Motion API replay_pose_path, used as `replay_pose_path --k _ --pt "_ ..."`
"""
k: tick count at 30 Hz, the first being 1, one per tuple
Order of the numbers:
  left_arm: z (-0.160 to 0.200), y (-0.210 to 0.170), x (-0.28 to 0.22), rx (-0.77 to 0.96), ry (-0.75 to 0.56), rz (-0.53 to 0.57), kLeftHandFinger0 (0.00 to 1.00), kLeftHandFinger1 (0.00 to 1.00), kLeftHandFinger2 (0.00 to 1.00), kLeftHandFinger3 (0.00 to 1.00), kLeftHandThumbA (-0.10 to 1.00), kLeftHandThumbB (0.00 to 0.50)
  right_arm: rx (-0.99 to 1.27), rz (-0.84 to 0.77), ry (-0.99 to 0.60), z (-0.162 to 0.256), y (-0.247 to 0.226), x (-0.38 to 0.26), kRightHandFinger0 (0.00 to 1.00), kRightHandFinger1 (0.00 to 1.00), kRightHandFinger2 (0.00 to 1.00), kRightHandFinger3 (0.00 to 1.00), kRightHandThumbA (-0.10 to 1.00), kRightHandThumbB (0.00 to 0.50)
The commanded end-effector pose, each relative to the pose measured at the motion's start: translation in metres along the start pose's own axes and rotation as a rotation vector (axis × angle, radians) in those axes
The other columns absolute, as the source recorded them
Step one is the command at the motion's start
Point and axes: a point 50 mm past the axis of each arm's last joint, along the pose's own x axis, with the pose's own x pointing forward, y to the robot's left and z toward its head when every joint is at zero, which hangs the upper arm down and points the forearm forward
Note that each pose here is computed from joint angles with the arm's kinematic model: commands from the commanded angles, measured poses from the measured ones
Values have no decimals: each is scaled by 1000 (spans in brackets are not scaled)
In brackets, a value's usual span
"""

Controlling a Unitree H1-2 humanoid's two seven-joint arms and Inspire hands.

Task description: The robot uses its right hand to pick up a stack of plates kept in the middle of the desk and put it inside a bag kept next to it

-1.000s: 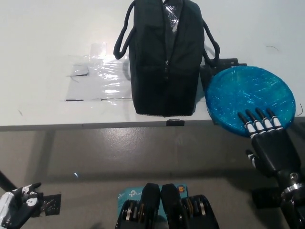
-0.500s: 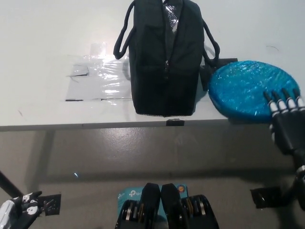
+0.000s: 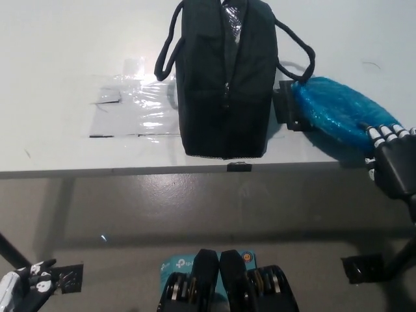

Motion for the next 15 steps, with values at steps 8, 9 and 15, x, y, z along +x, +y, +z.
replay_pose_path --k 8,9,15 --pt "11 7 3 64 -56 -6 653 696 802 824 21 0 301 9 39 4 -25 8 0 0 17 50 -100 417" --pt "11 6 2 58 -58 -7 653 695 803 824 20 0 374 16 85 3 -26 7 0 0 91 2 -100 402" --pt "10 7 1 65 -55 -13 639 686 801 813 61 0 1090 -113 434 -10 -29 2 0 4 258 8 -100 296"
